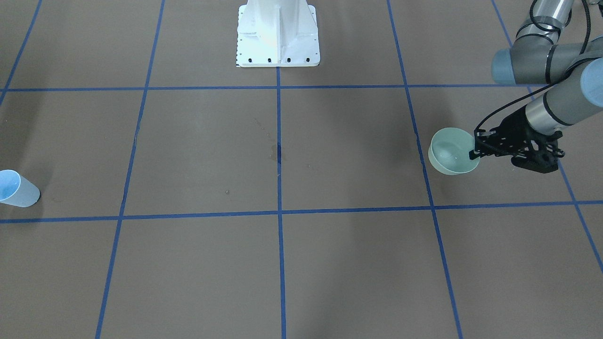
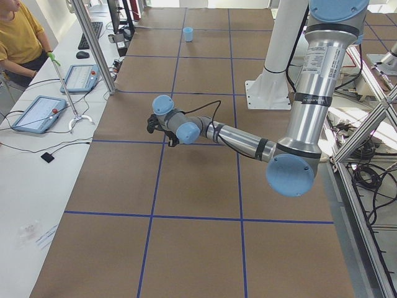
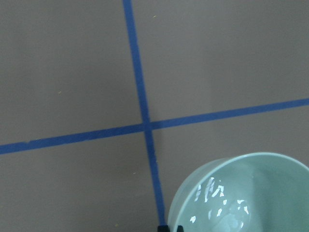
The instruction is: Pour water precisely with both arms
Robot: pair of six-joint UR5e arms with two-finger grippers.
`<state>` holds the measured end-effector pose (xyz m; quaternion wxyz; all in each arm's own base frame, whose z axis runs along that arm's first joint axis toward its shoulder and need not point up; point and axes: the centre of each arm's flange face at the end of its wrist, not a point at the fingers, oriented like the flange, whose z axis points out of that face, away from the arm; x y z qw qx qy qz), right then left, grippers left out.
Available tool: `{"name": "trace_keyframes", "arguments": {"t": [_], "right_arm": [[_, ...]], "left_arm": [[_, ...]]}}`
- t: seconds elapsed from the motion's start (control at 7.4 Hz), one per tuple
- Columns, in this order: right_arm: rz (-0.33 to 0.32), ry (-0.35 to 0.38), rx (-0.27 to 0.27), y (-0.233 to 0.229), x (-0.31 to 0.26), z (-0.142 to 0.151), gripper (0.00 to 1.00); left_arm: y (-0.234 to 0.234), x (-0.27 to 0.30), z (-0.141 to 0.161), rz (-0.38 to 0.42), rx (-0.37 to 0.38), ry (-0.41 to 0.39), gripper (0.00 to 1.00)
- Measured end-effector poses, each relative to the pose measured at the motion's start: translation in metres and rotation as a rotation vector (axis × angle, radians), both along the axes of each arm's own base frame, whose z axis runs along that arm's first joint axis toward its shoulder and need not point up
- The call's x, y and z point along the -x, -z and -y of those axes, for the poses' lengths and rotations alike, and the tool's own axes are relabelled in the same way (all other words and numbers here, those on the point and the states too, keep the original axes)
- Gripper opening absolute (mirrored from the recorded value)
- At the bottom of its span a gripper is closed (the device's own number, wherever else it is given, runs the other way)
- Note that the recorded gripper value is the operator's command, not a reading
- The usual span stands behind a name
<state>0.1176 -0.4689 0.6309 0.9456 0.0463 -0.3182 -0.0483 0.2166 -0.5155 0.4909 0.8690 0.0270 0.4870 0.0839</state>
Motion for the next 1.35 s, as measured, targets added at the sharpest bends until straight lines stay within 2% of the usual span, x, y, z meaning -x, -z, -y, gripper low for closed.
{"name": "trace_keyframes", "arguments": {"t": [0.27, 0.54, 0.81, 1.35], "right_arm": [[0.0, 0.0, 0.0, 0.0, 0.0, 0.0, 1.0], [0.0, 0.0, -0.003, 0.001, 0.0, 0.001, 1.0], [0.0, 0.0, -0.004, 0.002, 0.0, 0.001, 1.0], [0.001, 0.0, -0.005, 0.002, 0.0, 0.001, 1.0]], "left_arm": [[-0.048, 0.024, -0.04, -0.01, -0.02, 0.008, 0.0], [-0.075, 0.038, -0.065, -0.019, -0.02, 0.044, 0.0], [-0.094, 0.041, -0.073, -0.016, -0.01, 0.098, 0.0], [-0.097, 0.01, -0.075, 0.007, 0.019, 0.115, 0.0]]}}
